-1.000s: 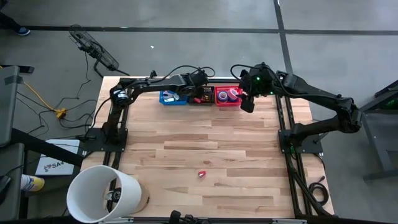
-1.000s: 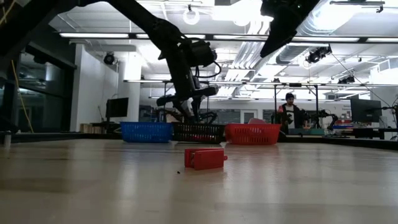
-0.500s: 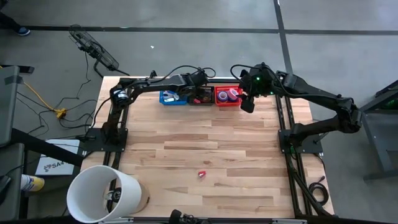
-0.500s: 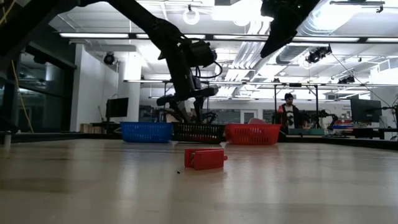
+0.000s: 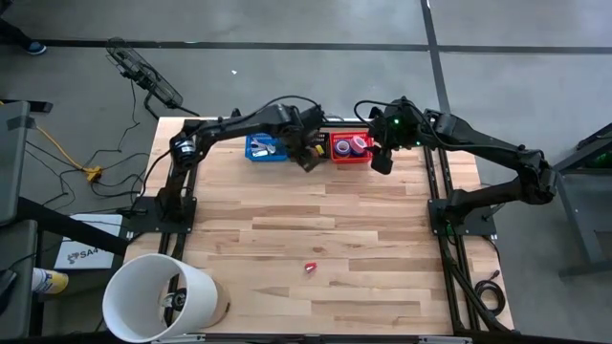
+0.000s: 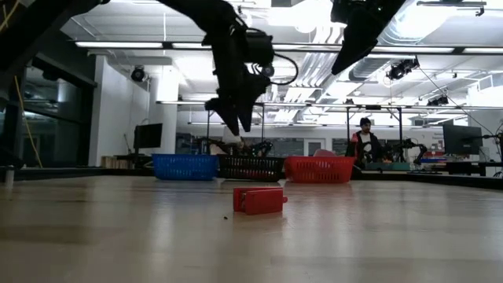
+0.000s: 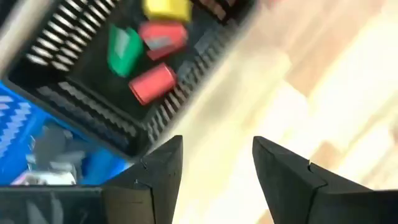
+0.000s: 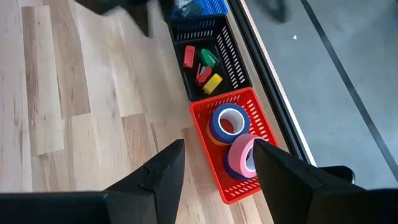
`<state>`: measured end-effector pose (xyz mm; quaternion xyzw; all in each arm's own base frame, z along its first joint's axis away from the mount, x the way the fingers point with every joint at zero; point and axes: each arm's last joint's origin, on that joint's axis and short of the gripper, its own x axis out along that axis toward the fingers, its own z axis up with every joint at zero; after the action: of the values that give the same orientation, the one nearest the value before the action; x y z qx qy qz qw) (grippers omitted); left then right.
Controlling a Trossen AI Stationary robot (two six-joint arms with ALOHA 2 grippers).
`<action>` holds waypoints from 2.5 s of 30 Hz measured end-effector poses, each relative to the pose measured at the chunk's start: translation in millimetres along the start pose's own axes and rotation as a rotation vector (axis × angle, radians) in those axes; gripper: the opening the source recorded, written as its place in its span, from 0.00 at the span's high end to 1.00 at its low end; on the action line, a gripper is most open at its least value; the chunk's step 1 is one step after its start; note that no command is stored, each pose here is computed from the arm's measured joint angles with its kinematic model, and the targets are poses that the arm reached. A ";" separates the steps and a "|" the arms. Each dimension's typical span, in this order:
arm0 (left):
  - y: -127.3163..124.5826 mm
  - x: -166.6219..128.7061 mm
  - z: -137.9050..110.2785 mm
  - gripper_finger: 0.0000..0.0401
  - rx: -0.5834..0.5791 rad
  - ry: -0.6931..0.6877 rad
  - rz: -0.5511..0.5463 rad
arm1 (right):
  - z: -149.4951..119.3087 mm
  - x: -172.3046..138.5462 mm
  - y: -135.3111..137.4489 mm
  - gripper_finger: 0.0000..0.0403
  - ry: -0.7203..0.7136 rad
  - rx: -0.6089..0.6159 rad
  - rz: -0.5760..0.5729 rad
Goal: Pick and place Stapler, Stapler remover, tape
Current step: Put the red stapler into the black bin
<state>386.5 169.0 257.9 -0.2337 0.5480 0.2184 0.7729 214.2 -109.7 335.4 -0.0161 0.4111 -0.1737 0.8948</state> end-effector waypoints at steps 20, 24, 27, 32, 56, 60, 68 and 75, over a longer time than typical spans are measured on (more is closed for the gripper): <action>-105.2 -16.6 -85.1 0.52 0.272 0.352 0.174 | -8.0 -0.6 5.9 0.55 0.055 -0.066 0.155; -116.6 -30.9 -99.8 0.52 0.286 0.329 0.258 | -7.7 -1.6 11.5 0.55 0.032 -0.047 0.289; -124.2 -43.5 -109.9 0.52 0.281 0.280 0.257 | -7.0 -2.1 17.4 0.55 0.034 -0.035 0.327; -126.0 -58.9 -138.9 0.52 0.257 0.187 0.217 | -4.1 -3.6 34.6 0.55 0.037 -0.053 0.369; -67.6 -56.7 -318.8 0.52 0.013 -0.433 -0.221 | 22.6 21.6 188.6 0.55 -0.124 -0.209 0.528; -59.1 -52.1 -324.7 0.52 -0.052 -0.587 -0.297 | 15.4 43.9 218.0 0.55 -0.061 -0.223 0.559; -43.9 -33.6 -323.3 0.52 0.012 -0.756 -0.369 | 2.9 75.9 258.1 0.55 -0.010 -0.226 0.595; -16.8 4.0 -325.1 0.53 0.045 -0.803 -0.479 | 3.1 88.9 267.9 0.55 -0.028 -0.182 0.595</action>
<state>155.5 -39.3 161.8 -0.2338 0.1405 0.0949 0.9574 349.7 112.7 226.7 0.0224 0.3992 0.1334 0.9068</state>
